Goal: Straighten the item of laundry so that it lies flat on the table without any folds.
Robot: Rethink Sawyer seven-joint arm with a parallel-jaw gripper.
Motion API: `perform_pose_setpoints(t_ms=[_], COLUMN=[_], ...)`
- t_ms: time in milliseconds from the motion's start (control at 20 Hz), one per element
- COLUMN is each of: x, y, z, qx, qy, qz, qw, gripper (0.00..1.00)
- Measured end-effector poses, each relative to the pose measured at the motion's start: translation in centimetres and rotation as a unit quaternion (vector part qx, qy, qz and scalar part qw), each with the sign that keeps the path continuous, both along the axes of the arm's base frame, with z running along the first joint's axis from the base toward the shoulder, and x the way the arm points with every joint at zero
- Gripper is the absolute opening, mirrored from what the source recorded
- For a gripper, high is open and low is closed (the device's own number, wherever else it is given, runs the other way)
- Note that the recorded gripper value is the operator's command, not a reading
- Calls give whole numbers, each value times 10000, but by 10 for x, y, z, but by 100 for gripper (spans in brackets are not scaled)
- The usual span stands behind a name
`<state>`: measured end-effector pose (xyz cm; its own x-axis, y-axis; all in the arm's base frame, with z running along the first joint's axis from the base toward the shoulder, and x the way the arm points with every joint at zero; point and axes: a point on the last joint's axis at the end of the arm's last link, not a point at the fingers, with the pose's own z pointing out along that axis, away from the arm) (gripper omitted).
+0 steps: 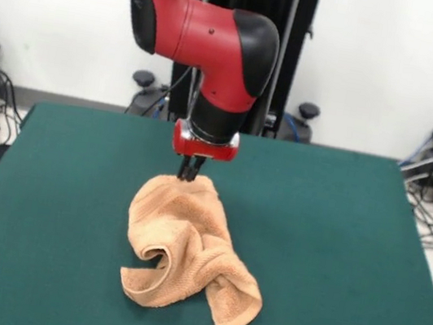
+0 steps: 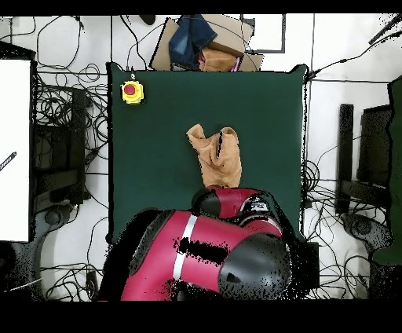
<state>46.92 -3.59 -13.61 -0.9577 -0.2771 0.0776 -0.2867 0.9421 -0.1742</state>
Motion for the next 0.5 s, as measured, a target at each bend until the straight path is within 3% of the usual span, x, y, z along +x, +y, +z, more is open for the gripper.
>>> perform_pose_setpoints(t_ms=[500], x=[-2], y=[-2], z=[-2], qx=[5], qy=[25], qz=[-23], qw=[10000], gripper=[0])
